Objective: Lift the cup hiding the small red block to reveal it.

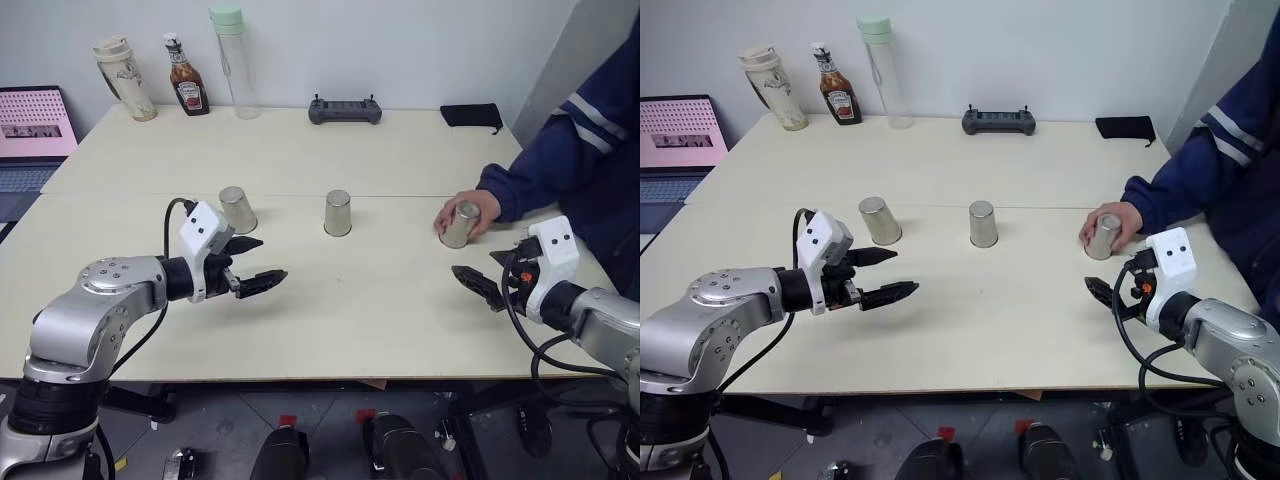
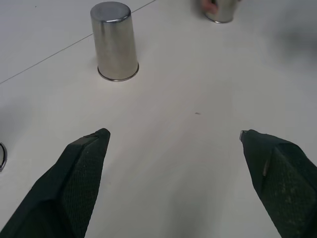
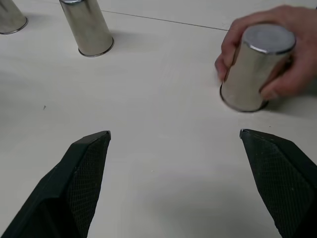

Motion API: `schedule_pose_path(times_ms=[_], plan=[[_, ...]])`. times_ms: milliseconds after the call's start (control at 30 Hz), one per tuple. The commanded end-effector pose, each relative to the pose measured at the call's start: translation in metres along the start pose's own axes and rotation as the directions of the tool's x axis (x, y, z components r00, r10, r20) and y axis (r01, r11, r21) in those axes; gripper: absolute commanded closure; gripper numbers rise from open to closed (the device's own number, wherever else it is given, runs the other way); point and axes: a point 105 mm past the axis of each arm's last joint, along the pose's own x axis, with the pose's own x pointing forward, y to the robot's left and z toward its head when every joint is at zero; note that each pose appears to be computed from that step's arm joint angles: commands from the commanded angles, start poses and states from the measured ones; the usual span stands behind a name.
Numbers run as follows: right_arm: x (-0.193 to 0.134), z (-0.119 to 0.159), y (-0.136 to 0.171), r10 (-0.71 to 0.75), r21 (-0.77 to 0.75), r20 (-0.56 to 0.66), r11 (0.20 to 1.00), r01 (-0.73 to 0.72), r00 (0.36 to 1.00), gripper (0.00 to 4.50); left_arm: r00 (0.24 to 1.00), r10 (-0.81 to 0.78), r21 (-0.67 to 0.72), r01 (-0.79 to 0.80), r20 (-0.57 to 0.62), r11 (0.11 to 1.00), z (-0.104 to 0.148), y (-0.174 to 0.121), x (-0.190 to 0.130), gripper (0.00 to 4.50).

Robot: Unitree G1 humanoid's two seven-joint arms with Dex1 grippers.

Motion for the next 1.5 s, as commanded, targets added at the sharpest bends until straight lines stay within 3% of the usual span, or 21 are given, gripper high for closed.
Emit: schedule_pose_path(times_ms=[33,1500], plan=[[-0.001,0.014,0.000,-0.004,-0.018,0.056,1.000,0.005,0.998,0.06,1.000,0.003,0.061,-0.004,0.030,0.998,0.015,0.002,-0.003,0.00],[0.007,0.021,0.007,0.067,-0.032,0.055,0.997,-0.065,0.996,0.06,0.996,0.080,0.085,-0.083,0.040,0.993,0.017,0.011,-0.011,0.00]])
